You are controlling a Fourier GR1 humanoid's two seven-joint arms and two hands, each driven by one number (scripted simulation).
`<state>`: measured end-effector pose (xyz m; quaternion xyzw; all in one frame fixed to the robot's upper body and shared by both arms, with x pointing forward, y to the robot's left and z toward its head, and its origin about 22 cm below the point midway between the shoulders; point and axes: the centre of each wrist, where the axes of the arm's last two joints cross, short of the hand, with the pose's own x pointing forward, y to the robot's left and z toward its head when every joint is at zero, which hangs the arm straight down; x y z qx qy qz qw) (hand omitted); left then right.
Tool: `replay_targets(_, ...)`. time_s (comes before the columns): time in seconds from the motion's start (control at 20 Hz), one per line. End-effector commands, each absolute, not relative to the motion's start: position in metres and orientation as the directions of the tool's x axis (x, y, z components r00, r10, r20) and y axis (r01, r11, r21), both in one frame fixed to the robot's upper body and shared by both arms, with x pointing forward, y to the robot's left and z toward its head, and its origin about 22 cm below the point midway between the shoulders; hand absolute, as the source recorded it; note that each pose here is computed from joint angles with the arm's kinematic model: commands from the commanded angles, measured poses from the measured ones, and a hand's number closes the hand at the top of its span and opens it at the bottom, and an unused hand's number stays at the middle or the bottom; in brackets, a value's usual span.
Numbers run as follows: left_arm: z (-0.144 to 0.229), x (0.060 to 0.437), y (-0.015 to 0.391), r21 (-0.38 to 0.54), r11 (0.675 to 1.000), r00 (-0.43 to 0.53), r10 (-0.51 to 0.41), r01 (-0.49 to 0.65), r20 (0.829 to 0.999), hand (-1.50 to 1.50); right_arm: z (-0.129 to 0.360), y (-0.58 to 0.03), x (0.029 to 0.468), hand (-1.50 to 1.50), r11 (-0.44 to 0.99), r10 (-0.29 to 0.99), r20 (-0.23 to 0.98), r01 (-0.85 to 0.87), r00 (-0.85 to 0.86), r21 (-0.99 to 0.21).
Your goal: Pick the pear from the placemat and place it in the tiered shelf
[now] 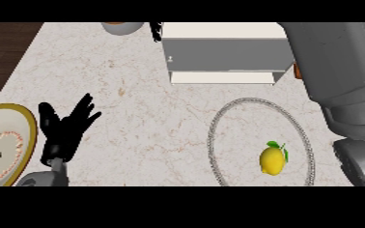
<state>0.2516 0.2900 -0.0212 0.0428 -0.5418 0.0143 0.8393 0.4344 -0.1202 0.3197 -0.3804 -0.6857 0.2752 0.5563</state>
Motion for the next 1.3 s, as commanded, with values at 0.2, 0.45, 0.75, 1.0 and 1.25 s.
replay_targets(0.2,-0.031,0.251,0.278,0.053,0.995,0.439,-0.01,-0.085,0.898,0.0,0.323,-0.128,0.439,1.5,0.542,0.841,0.528,0.205,-0.122,-0.815)
replay_targets(0.45,-0.029,0.254,0.291,0.042,0.996,0.43,-0.001,-0.085,0.903,0.0,0.311,-0.128,0.446,1.5,0.662,0.736,0.675,0.265,-0.05,-0.701)
replay_targets(0.75,-0.031,0.259,0.3,0.06,0.996,0.436,-0.023,-0.07,0.9,0.0,0.326,-0.123,0.44,-1.5,0.788,0.585,0.808,0.287,-0.072,-0.545)
replay_targets(1.0,-0.02,0.26,0.293,0.049,0.997,0.451,-0.015,-0.064,0.892,0.0,0.343,-0.152,0.443,-1.5,0.891,0.408,0.903,0.275,-0.138,-0.361)
replay_targets(1.25,-0.021,0.246,0.305,0.045,0.997,0.447,-0.013,-0.06,0.895,0.0,0.34,-0.167,0.443,-1.5,0.904,0.277,0.947,0.378,-0.163,-0.199)
